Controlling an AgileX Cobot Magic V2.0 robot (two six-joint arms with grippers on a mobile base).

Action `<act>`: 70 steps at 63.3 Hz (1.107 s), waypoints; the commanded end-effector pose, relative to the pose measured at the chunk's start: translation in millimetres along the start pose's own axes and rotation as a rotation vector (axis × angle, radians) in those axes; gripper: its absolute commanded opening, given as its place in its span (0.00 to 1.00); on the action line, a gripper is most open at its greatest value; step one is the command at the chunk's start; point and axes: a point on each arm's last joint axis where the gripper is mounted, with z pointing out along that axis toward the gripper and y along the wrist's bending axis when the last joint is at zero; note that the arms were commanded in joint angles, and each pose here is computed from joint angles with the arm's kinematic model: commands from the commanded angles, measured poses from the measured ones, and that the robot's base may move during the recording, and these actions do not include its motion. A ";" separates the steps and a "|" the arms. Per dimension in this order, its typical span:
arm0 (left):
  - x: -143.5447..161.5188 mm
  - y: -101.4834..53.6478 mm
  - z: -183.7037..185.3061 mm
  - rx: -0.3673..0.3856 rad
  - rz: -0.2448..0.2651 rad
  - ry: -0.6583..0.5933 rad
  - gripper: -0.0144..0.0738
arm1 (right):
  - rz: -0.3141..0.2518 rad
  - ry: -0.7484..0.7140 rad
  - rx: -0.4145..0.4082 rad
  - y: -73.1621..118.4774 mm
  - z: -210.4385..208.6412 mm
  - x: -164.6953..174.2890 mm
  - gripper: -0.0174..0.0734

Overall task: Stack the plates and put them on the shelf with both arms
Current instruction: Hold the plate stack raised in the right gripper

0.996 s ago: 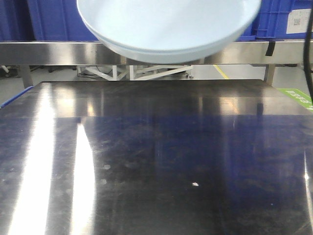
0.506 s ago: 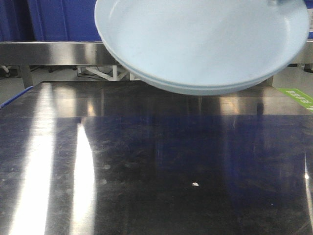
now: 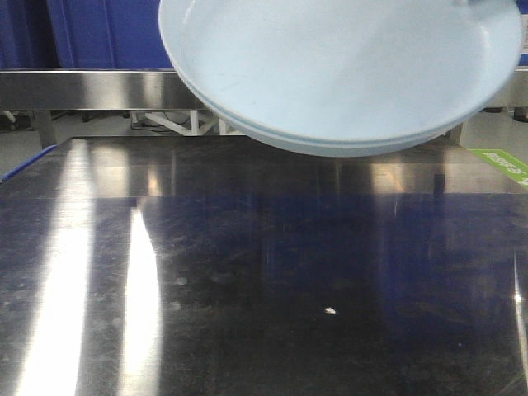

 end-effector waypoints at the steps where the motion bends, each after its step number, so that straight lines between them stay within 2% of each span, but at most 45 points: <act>1: -16.4 -1.1 -3.1 0.007 0.001 -0.111 0.28 | -0.004 -0.152 -0.035 5.5 -8.1 -21.7 0.25; 70: -16.4 -1.1 -3.1 0.007 0.001 -0.111 0.28 | -0.004 -0.152 -0.035 5.5 -8.1 -21.7 0.25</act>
